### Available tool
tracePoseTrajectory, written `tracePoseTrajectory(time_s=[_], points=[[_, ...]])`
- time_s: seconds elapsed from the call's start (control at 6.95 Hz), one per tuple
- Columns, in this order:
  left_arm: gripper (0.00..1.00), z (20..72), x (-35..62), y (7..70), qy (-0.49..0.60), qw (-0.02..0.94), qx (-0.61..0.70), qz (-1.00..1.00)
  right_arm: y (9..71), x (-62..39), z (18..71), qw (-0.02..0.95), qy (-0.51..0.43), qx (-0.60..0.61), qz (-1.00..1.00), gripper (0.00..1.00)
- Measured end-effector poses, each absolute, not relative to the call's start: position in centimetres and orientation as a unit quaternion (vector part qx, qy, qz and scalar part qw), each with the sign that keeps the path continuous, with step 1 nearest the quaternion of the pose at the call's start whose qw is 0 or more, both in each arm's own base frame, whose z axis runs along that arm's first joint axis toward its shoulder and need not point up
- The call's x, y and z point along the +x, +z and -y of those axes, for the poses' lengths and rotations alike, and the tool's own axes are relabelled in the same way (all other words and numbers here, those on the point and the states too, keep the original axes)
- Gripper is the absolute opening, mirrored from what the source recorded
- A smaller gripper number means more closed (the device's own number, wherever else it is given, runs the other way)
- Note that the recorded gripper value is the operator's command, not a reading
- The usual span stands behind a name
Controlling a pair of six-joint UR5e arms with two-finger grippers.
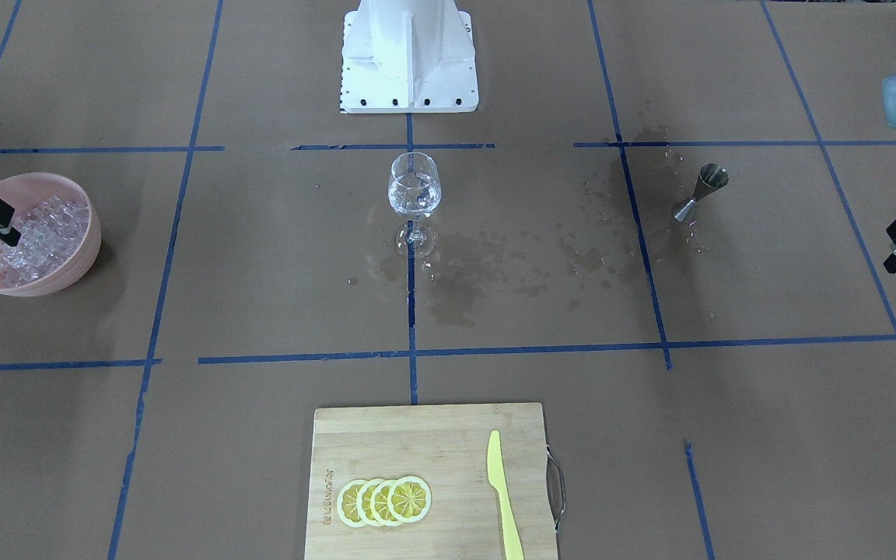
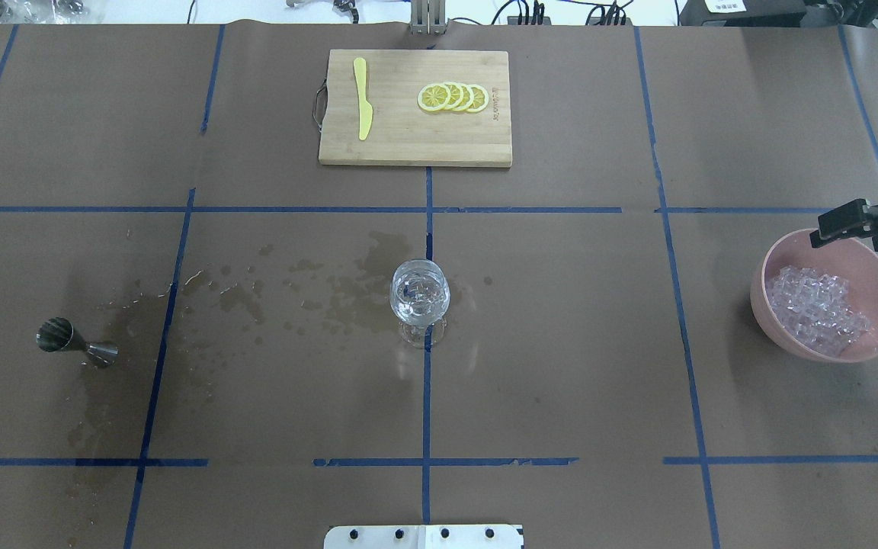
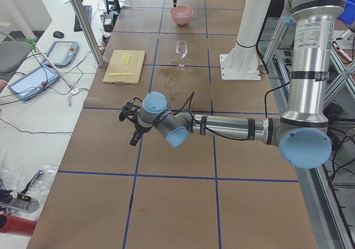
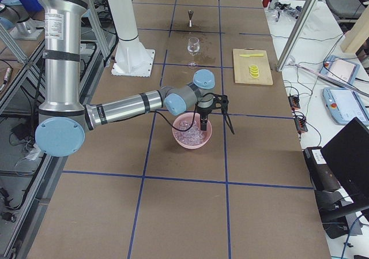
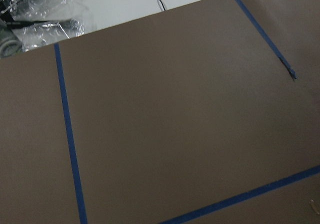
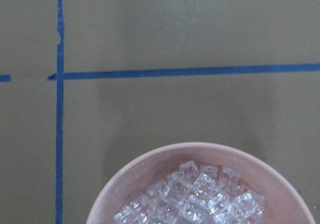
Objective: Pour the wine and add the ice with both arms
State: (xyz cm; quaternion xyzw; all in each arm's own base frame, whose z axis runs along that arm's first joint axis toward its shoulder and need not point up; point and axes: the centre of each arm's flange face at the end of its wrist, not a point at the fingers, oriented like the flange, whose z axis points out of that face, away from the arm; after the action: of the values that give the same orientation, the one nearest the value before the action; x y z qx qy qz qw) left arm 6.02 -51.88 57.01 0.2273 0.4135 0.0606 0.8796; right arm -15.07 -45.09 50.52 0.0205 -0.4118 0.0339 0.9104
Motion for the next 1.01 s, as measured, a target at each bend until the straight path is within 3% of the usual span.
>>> tracePoseTrajectory(time_s=[0.58,1.01], points=[[1.00,49.2,5.5,57.8,0.054,0.874,0.194,-0.442,54.4,-18.4,41.7,0.924,0.041,-0.034,0.378,0.89],[1.00,48.1,5.2,57.3,0.047,0.872,0.195,-0.446,56.0,-19.0,42.1,0.929,0.049,-0.044,0.365,0.25]])
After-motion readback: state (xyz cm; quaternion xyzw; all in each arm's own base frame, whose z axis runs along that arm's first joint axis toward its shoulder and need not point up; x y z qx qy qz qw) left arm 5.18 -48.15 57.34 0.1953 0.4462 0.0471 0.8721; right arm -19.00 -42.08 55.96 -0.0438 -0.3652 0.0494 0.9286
